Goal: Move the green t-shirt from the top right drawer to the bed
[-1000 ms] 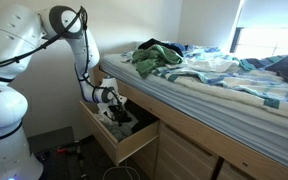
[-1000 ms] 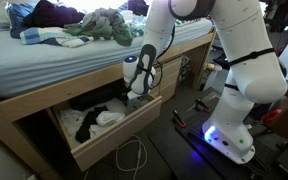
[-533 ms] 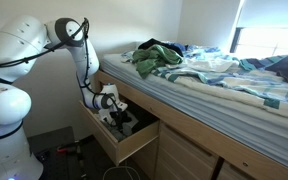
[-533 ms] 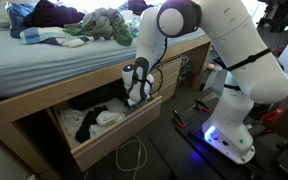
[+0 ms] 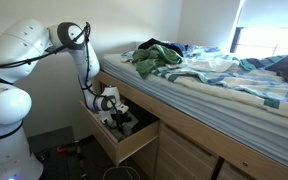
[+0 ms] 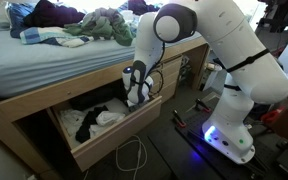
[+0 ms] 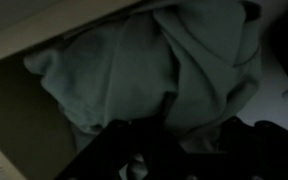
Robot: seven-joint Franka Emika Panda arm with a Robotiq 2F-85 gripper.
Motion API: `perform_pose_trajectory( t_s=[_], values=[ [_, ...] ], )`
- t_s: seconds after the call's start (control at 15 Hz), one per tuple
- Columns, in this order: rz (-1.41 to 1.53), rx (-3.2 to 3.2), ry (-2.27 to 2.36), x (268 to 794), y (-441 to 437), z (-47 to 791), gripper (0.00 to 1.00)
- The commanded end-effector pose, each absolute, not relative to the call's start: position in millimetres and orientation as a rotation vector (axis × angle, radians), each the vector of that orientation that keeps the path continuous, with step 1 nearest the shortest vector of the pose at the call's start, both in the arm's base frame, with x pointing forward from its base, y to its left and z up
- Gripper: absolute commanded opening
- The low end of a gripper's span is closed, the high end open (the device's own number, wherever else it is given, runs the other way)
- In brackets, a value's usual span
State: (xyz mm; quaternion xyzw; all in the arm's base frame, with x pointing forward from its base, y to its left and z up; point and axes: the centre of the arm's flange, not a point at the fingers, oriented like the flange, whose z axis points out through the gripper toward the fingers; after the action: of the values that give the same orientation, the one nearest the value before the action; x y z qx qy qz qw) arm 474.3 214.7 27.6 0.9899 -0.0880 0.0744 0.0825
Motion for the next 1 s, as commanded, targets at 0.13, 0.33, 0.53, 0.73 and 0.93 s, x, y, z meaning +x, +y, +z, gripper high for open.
perform_pose_trajectory(
  t_s=[0.13, 0.33, 0.53, 0.73, 0.93],
  values=[
    [0.209, 2.978, -0.310, 478, 220, 64, 0.06],
    [0.153, 2.987, -0.282, 474, 228, 90, 0.02],
    [0.094, 2.976, -0.243, 465, 241, 128, 0.05],
    [0.091, 2.953, -0.184, 453, 252, 173, 0.05],
    [0.137, 2.933, -0.118, 444, 264, 223, 0.05]
  ],
)
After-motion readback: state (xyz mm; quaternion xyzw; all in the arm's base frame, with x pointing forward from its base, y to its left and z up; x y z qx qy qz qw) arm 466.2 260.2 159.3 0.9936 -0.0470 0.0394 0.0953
